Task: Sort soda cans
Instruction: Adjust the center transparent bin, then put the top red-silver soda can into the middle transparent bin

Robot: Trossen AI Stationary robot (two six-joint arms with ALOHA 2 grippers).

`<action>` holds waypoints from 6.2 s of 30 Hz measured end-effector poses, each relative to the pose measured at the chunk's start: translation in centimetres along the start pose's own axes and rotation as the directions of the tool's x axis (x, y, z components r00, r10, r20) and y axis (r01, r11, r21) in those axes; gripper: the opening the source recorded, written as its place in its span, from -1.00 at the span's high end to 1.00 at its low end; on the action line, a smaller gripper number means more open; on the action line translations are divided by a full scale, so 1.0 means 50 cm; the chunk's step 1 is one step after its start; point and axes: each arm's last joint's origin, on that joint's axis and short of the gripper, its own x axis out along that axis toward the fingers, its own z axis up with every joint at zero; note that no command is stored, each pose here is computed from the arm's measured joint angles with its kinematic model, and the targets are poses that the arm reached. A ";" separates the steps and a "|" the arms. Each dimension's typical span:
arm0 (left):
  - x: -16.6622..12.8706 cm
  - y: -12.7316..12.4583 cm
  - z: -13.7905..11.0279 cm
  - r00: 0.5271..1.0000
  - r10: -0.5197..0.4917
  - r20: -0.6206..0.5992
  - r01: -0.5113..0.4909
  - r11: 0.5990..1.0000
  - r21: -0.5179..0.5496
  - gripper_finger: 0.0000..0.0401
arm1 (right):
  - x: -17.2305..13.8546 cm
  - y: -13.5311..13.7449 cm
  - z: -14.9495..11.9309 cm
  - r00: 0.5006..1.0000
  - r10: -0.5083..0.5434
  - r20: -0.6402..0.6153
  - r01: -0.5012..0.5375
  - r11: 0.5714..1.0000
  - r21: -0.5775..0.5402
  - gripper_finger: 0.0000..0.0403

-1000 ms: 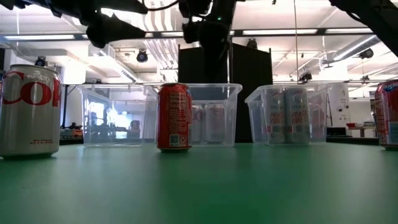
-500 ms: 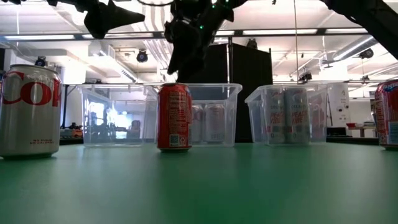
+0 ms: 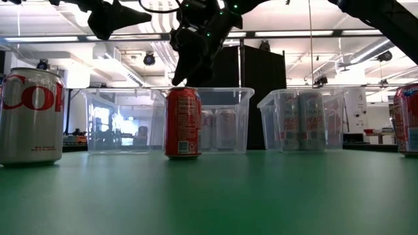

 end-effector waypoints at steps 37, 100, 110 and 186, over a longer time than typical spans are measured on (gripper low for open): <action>0.000 0.001 -0.005 1.000 0.005 -0.018 -0.005 1.000 0.011 -0.55 | -0.038 0.004 -0.086 0.882 -0.088 -0.463 0.132 0.989 0.064 -0.94; -0.106 0.014 0.120 0.645 0.057 -0.762 -0.060 0.998 0.024 -0.88 | -0.132 0.398 -0.244 0.965 -0.222 0.136 0.235 0.968 -0.088 -0.94; -0.130 0.001 0.063 0.570 0.080 -0.818 -0.019 0.996 0.083 -0.88 | -0.143 0.479 -0.284 0.980 -0.147 0.134 0.153 0.988 -0.033 -0.94; 0.493 -0.104 -0.062 0.581 0.097 -0.808 0.110 0.974 0.196 -0.39 | -0.151 0.491 -0.480 0.950 -0.264 -0.166 0.291 0.942 0.167 -0.94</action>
